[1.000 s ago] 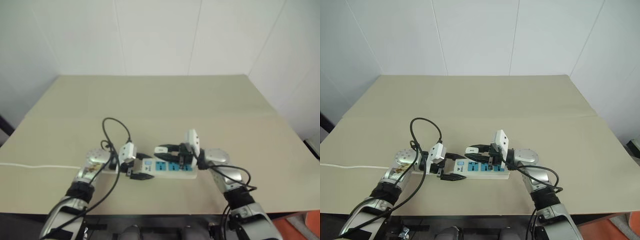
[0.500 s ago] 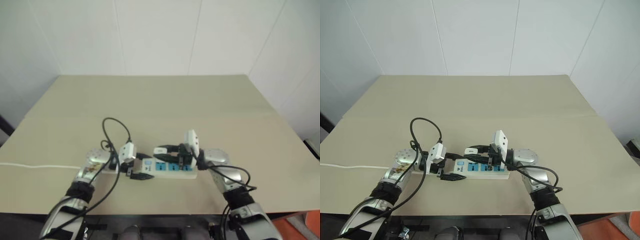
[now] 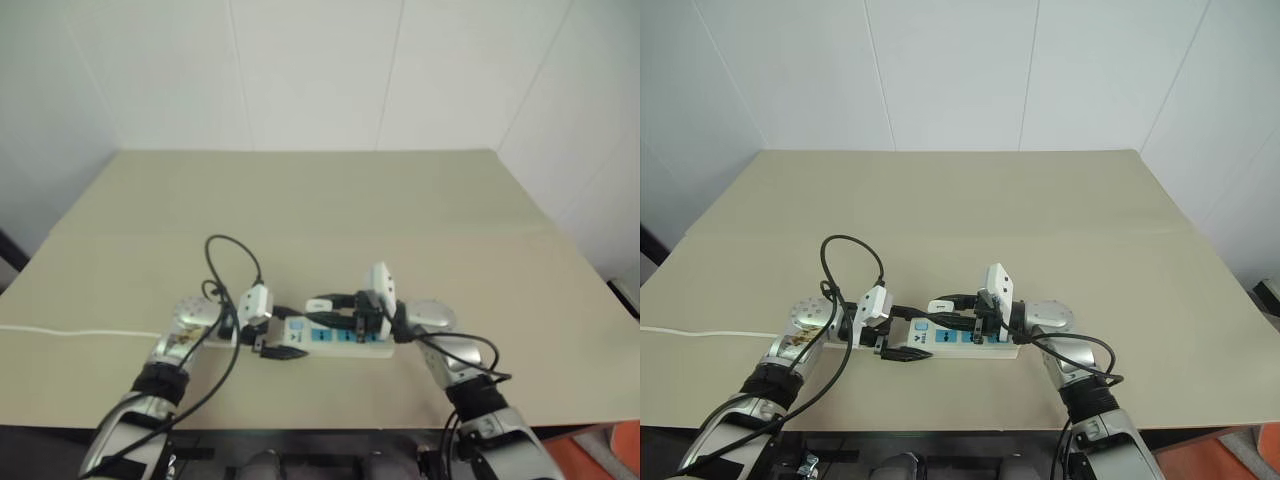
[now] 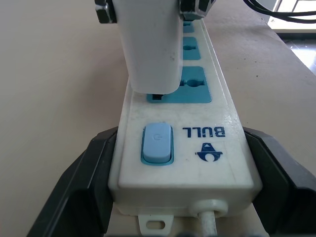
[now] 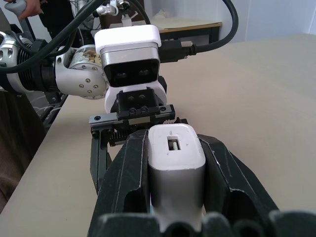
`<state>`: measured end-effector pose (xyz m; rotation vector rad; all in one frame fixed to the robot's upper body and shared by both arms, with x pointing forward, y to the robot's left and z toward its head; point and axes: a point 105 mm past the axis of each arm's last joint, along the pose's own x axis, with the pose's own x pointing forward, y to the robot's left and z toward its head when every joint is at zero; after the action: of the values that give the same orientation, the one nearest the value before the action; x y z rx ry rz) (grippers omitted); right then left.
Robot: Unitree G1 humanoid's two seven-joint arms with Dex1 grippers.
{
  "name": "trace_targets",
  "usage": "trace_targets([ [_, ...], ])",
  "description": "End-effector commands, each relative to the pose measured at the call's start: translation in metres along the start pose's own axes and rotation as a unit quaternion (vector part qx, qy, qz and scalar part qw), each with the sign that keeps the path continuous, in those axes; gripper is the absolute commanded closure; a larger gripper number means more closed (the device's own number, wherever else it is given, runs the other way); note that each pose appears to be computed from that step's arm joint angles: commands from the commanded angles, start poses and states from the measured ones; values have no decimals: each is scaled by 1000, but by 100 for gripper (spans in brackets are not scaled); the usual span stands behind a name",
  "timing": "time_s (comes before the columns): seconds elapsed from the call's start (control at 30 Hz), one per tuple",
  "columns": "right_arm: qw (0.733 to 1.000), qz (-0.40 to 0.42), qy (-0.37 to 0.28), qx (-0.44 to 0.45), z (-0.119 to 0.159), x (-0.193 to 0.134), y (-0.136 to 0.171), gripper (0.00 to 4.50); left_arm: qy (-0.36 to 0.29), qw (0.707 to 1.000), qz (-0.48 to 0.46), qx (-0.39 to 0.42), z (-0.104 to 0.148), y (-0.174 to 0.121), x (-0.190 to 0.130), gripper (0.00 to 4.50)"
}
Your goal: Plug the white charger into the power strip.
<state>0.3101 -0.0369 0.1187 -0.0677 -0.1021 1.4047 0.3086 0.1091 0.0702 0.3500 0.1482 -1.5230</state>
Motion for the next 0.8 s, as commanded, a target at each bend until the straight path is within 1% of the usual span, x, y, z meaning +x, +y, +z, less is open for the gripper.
trace_targets([
  [0.03,1000,12,-7,-10,5,3,4,334,33,999,-16,-24,-16,-8,0,123],
  [0.37,1000,5,19,-21,-8,-7,-1,334,38,999,-18,-22,-17,-10,-4,123],
  [0.8,999,-2,30,-26,-21,-15,-5,334,46,998,-19,-24,-18,-12,-10,123],
])
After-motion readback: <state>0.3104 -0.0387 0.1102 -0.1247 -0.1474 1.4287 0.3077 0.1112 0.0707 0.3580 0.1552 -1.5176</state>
